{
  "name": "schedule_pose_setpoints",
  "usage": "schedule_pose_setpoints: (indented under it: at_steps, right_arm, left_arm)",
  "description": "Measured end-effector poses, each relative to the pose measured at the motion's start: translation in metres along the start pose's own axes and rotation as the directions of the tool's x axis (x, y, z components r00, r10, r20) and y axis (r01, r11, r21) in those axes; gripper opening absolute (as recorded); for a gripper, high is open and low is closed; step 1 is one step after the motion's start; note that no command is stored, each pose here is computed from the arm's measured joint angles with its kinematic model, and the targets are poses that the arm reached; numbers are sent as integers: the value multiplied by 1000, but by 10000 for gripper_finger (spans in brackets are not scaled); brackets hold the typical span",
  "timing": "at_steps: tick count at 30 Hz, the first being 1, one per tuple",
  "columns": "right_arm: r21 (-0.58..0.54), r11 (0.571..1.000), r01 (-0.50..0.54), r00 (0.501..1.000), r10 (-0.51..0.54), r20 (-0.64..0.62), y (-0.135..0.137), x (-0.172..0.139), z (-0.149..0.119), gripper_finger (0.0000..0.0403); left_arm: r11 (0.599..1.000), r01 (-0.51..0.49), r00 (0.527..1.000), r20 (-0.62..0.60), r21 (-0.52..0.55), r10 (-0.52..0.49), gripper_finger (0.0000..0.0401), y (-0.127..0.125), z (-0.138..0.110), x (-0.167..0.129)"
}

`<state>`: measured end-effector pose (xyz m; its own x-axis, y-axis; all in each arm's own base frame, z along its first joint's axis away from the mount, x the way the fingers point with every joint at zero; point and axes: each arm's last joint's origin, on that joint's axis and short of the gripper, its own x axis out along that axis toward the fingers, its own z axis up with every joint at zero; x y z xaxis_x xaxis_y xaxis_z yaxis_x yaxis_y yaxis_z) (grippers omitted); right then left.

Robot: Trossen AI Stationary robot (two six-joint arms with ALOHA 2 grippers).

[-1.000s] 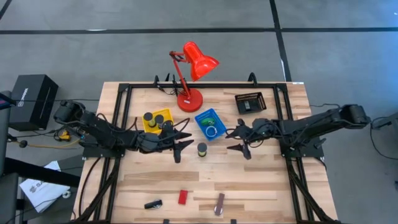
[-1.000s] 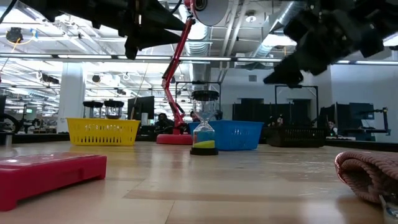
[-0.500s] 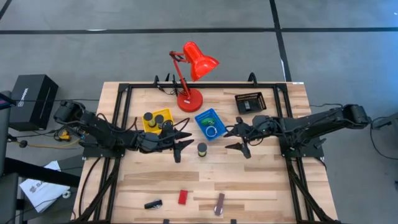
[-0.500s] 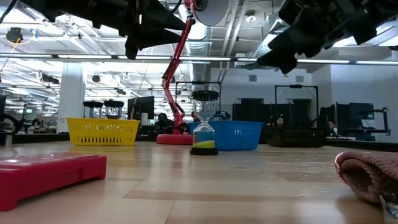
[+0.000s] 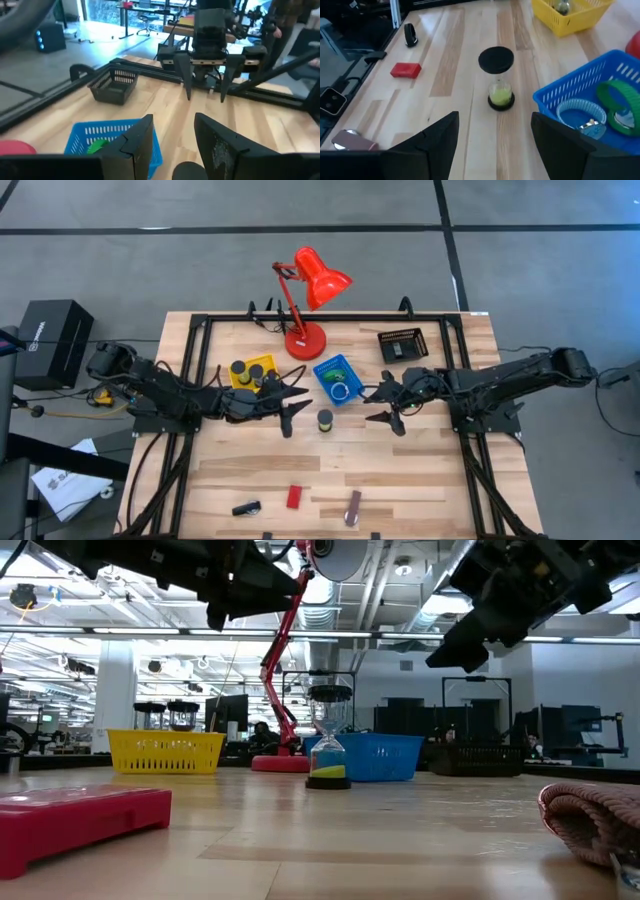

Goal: Pick & Place Office items
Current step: Put the light green hourglass into the yellow bin

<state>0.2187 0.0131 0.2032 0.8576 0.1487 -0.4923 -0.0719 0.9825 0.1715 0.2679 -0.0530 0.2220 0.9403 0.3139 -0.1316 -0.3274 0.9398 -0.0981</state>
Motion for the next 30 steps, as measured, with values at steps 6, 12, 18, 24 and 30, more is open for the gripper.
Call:
schedule_pose_setpoints:
  at_steps: [6,12,18,24,30]
  right_arm:
    - [-43,999,-1,999,3,34,0,0,3,240]
    - [-62,998,-4,997,8,75,1,0,7,240]
    - [-62,998,-2,998,6,56,1,0,5,240]
    - [-39,999,0,1000,1,25,0,0,2,240]
    - [-16,1000,0,1000,0,21,0,0,2,240]
  left_arm:
    - [998,40,999,-3,43,-40,166,6,2,4]
    - [997,74,997,-24,36,-73,213,12,3,20]
    - [975,212,976,-54,67,-209,236,9,11,55]
    - [948,270,951,-204,167,-234,235,-4,-11,81]
    - [930,284,931,-300,232,-209,262,-3,-35,89]
